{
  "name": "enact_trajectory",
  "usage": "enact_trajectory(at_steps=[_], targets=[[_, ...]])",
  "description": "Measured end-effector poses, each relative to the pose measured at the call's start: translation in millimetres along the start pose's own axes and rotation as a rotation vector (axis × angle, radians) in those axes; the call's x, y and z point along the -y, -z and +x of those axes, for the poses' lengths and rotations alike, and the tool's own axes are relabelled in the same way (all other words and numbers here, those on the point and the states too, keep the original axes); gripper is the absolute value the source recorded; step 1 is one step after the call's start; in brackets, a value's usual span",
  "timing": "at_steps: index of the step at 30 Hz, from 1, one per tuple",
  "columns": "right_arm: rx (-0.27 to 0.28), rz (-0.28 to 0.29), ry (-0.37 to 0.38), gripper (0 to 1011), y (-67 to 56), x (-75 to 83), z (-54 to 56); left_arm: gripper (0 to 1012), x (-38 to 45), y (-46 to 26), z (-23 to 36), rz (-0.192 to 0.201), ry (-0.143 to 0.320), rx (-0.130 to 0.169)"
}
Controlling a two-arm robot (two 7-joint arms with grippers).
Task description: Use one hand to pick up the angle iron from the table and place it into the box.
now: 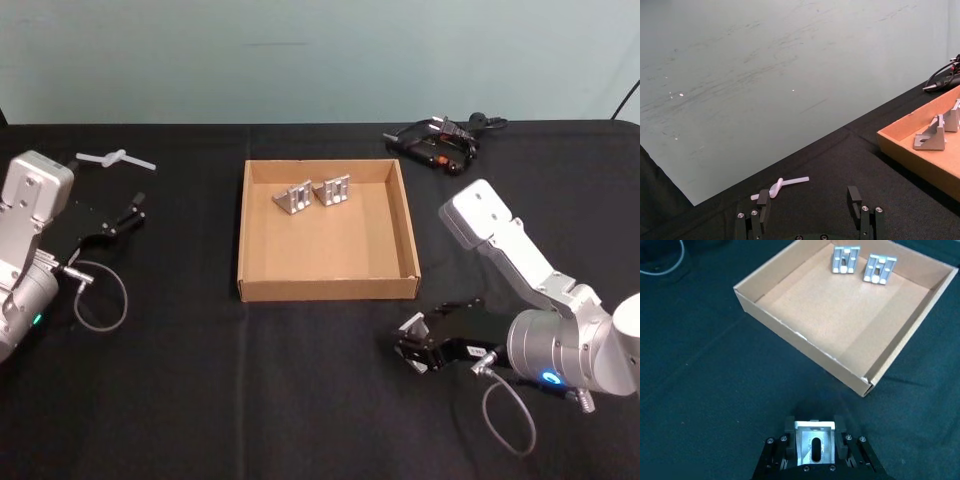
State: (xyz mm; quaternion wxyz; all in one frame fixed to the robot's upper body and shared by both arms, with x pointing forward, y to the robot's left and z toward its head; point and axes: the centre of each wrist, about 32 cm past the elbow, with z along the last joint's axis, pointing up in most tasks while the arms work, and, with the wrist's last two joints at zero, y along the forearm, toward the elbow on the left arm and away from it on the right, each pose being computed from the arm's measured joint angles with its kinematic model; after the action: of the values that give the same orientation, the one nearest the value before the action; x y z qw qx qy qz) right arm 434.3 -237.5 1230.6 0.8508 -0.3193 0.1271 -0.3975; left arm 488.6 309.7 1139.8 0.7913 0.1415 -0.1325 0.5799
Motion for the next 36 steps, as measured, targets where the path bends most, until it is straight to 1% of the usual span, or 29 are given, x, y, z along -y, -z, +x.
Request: enact_trajectory(at_steps=[5, 11, 16, 17, 18, 21, 23, 26, 27, 30, 31, 32, 33, 34, 35, 36], targets=[[0.008, 0.020, 0.001, 451, -4.1, 2.4, -2.0, 1005, 0.0, 0.0, 0.0, 0.000, 0.000, 0.000], [0.015, 0.062, 0.008, 451, -15.7, 7.1, -1.6, 1005, 0.0, 0.0, 0.0, 0.000, 0.000, 0.000], [0.019, 0.105, 0.013, 451, -31.5, 9.9, 3.9, 1005, 0.0, 0.0, 0.0, 0.000, 0.000, 0.000], [0.019, 0.122, 0.014, 450, -35.8, 9.9, 6.0, 1005, 0.0, 0.0, 0.0, 0.000, 0.000, 0.000], [0.019, 0.122, 0.014, 451, -35.8, 9.9, 6.0, 1005, 0.0, 0.0, 0.0, 0.000, 0.000, 0.000], [0.018, 0.164, 0.018, 451, -46.2, 8.3, 11.7, 1005, 0.0, 0.0, 0.0, 0.000, 0.000, 0.000], [0.017, 0.176, 0.021, 451, -50.0, 6.9, 14.7, 1005, 0.0, 0.0, 0.0, 0.000, 0.000, 0.000], [0.018, 0.203, 0.027, 451, -60.0, 1.1, 22.5, 1005, 0.0, 0.0, 0.0, 0.000, 0.000, 0.000], [0.022, 0.215, 0.031, 451, -65.0, -3.2, 27.0, 1005, 0.0, 0.0, 0.0, 0.000, 0.000, 0.000], [0.026, 0.231, 0.036, 451, -72.9, -11.2, 33.8, 1005, 0.0, 0.0, 0.0, 0.000, 0.000, 0.000], [0.025, 0.235, 0.038, 450, -77.9, -18.1, 38.5, 1005, 0.0, 0.0, 0.0, 0.000, 0.000, 0.000], [0.025, 0.236, 0.037, 451, -80.2, -21.7, 40.7, 1005, 0.0, 0.0, 0.0, 0.000, 0.000, 0.000], [0.023, 0.237, 0.037, 450, -83.7, -29.3, 44.8, 1005, 0.0, 0.0, 0.0, 0.000, 0.000, 0.000], [0.021, 0.236, 0.039, 450, -85.0, -33.3, 47.1, 1005, 0.0, 0.0, 0.0, 0.000, 0.000, 0.000], [0.021, 0.236, 0.039, 451, -85.0, -33.3, 47.1, 1005, 0.0, 0.0, 0.0, 0.000, 0.000, 0.000], [0.018, 0.237, 0.037, 450, -87.1, -40.8, 50.5, 1005, 0.0, 0.0, 0.0, 0.000, 0.000, 0.000]])
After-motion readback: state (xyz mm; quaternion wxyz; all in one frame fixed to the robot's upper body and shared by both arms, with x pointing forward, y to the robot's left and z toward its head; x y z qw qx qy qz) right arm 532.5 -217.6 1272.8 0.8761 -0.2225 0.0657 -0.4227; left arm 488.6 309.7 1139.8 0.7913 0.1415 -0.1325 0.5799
